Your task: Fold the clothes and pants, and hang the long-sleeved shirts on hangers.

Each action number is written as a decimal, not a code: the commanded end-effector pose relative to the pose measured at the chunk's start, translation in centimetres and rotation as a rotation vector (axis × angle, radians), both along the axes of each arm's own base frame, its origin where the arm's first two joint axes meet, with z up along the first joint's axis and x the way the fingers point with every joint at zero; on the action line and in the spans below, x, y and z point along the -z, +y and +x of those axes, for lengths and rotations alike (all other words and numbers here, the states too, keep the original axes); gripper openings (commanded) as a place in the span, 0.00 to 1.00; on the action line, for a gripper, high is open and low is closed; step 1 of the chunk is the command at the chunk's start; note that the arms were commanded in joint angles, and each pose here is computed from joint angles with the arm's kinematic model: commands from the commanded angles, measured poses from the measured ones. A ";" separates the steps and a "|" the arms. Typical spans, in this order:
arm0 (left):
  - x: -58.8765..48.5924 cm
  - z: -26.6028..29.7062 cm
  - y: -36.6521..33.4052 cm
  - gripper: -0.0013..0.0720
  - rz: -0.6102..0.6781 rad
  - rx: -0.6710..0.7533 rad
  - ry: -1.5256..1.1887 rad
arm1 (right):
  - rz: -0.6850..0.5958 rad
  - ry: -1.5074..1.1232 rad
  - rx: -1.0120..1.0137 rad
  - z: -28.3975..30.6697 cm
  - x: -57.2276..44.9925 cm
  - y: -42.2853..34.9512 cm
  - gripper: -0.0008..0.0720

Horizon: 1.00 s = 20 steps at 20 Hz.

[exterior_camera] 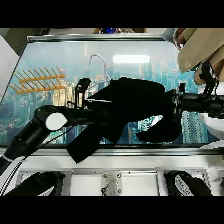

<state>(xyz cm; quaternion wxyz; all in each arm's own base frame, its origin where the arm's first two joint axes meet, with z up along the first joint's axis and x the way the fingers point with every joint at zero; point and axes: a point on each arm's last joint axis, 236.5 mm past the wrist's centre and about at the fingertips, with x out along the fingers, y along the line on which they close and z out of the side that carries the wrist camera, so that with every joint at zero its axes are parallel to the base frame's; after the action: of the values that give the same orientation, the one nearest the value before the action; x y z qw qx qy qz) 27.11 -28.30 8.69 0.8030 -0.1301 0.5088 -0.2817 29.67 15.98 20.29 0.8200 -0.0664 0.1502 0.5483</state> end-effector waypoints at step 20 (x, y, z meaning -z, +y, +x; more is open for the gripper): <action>4.3 1.5 -1.2 0.04 0.192 -0.127 0.135 | 0.002 0.003 0.000 -0.1 0.0 0.0 0.04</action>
<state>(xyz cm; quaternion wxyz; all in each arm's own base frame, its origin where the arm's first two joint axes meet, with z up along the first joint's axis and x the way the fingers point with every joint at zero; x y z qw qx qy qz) 28.53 -30.91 4.94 0.7913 -0.1200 0.5684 -0.1905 29.63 15.98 20.26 0.8197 -0.0650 0.1519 0.5485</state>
